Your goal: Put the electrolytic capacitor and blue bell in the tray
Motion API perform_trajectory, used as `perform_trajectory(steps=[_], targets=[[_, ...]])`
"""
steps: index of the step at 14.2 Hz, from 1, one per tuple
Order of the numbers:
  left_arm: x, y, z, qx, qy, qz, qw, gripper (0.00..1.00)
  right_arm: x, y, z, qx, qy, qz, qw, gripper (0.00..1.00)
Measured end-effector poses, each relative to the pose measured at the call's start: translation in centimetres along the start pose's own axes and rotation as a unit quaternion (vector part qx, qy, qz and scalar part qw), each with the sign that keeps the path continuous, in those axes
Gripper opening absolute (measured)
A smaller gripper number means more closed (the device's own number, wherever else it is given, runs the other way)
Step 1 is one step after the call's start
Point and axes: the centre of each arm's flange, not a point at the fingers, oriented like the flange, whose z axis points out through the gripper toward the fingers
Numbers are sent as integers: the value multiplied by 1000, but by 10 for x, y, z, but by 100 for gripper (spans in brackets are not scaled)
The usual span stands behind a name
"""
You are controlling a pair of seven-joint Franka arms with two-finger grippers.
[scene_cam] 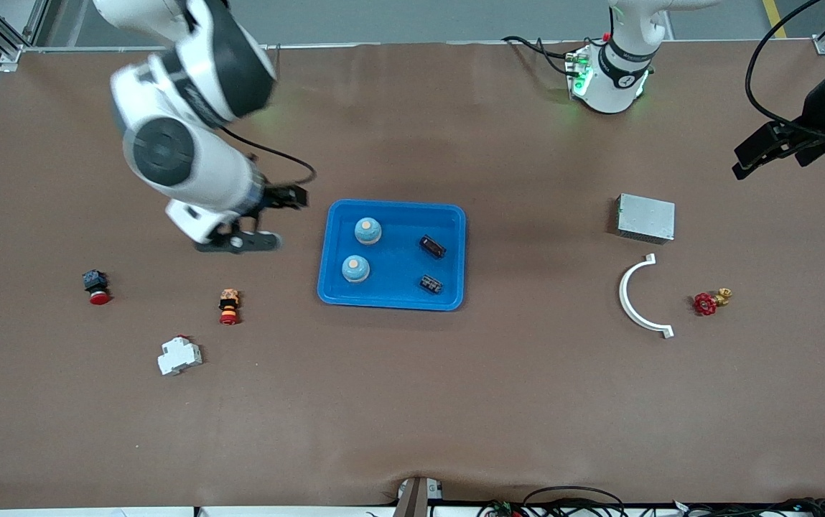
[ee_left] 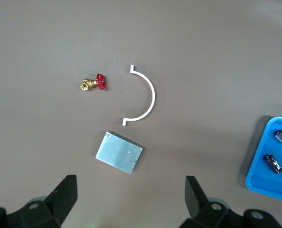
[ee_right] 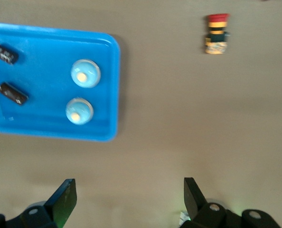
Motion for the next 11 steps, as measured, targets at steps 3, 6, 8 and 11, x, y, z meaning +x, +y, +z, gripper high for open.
perform_trajectory(steps=[3, 6, 8, 11], targets=[[0, 0, 0, 0, -1, 0, 1000, 100, -18, 80, -38, 19, 6, -10, 1000, 100], [0, 0, 0, 0, -1, 0, 1000, 100, -18, 165, -52, 40, 20, 8, 999, 100], [0, 0, 0, 0, -1, 0, 1000, 100, -13, 213, -55, 46, 39, 38, 997, 100], [0, 0, 0, 0, -1, 0, 1000, 100, -7, 247, -65, 16, 74, 61, 995, 100]])
